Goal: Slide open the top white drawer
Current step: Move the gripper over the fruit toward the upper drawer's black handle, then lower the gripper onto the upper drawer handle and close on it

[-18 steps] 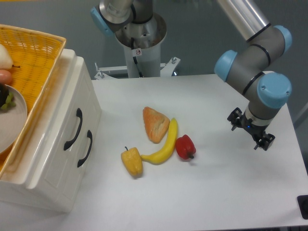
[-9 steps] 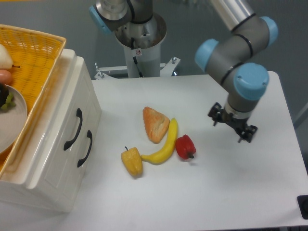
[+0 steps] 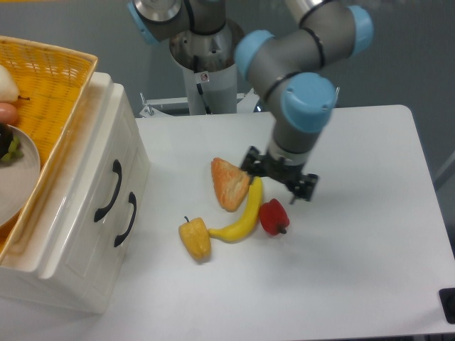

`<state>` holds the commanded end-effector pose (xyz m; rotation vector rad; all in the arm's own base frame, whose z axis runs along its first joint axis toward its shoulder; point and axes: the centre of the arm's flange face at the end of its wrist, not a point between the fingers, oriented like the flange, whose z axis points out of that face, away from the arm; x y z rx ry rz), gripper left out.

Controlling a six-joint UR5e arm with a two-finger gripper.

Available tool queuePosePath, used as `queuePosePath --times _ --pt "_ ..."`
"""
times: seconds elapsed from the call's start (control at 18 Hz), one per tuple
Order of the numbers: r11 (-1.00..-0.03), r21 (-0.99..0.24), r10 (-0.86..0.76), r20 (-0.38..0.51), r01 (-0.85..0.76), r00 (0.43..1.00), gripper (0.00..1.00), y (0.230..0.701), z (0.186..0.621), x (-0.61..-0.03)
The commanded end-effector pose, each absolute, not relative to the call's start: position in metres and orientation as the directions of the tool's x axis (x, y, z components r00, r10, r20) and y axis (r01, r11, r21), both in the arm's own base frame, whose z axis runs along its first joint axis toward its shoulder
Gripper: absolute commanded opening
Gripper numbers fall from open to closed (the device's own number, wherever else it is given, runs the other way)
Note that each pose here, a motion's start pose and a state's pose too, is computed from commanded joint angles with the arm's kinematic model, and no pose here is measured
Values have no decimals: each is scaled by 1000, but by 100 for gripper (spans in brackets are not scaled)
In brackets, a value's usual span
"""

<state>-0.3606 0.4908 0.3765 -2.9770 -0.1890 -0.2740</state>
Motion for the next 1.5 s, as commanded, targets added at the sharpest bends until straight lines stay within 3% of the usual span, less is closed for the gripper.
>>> queuePosePath --times 0.17,0.39,0.83,1.5 --pt "-978 -151 102 257 144 961 99 505 381 -333" --pt "-983 -135 84 281 126 956 100 525 384 -292" --pt "-957 -209 103 403 201 909 100 538 392 -276" --pt "-952 -189 142 422 240 895 100 555 391 -250"
